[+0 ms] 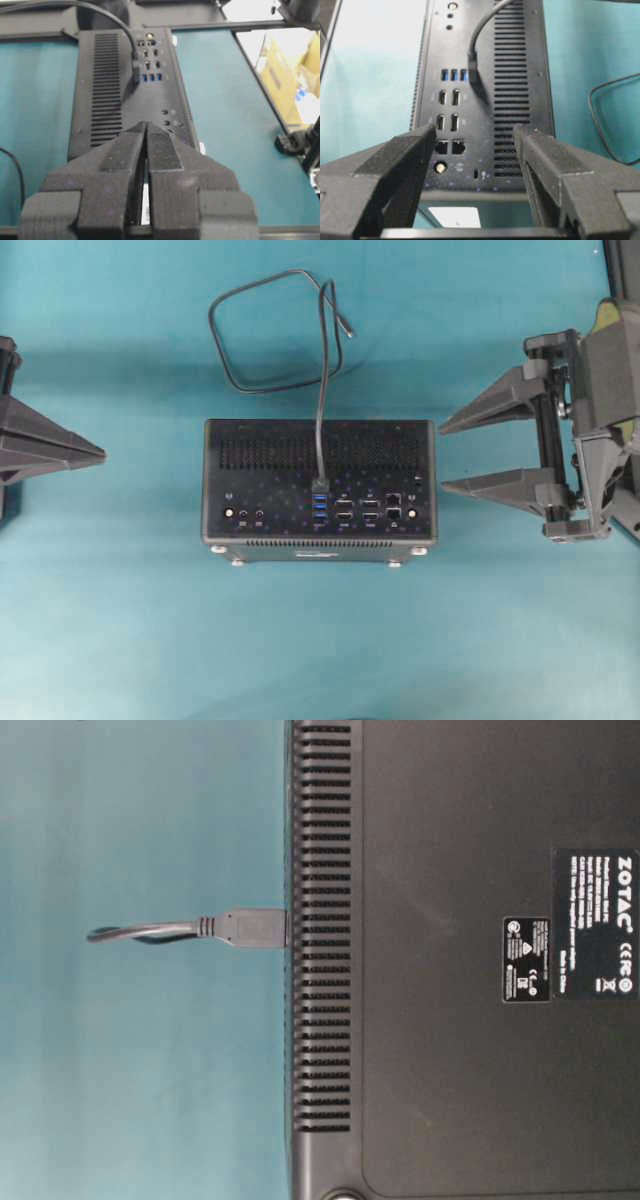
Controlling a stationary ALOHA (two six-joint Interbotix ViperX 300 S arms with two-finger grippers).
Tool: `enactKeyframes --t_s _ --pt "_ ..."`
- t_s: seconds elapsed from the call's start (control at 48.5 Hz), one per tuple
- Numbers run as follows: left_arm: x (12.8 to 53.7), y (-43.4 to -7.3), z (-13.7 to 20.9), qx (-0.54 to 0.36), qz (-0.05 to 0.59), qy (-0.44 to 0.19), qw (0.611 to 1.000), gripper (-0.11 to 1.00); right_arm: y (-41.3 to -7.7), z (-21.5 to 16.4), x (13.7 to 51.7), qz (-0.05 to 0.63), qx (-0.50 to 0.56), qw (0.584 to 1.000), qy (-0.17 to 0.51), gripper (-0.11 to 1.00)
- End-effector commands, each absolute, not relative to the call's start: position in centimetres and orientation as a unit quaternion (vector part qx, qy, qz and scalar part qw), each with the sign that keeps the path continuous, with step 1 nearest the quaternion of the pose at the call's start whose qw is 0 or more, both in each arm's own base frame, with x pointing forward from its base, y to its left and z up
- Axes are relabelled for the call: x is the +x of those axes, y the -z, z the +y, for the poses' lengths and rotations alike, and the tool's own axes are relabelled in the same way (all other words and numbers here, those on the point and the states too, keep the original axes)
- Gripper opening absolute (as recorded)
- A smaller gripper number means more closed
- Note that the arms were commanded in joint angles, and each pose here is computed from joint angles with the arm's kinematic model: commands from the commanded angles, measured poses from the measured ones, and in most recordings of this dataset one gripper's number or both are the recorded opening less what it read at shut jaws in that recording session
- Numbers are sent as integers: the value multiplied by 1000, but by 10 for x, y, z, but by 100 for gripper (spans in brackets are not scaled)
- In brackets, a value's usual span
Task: Insert the USB into the PC box with both arms.
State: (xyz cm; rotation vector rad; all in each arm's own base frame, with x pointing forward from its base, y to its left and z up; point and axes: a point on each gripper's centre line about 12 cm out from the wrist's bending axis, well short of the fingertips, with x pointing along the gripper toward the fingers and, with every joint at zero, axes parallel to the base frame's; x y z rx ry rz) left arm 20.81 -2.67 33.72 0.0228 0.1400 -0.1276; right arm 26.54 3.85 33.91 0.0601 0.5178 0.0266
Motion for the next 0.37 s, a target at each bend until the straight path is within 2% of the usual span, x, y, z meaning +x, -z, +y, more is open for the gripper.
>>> enactKeyframes --t_s 0.0,0.351 --pt "209 -343 -27 12 62 64 996 0 -344 38 265 246 32 969 -14 72" --pt "209 -343 -27 12 62 65 996 0 -343 37 266 248 32 968 -12 72"
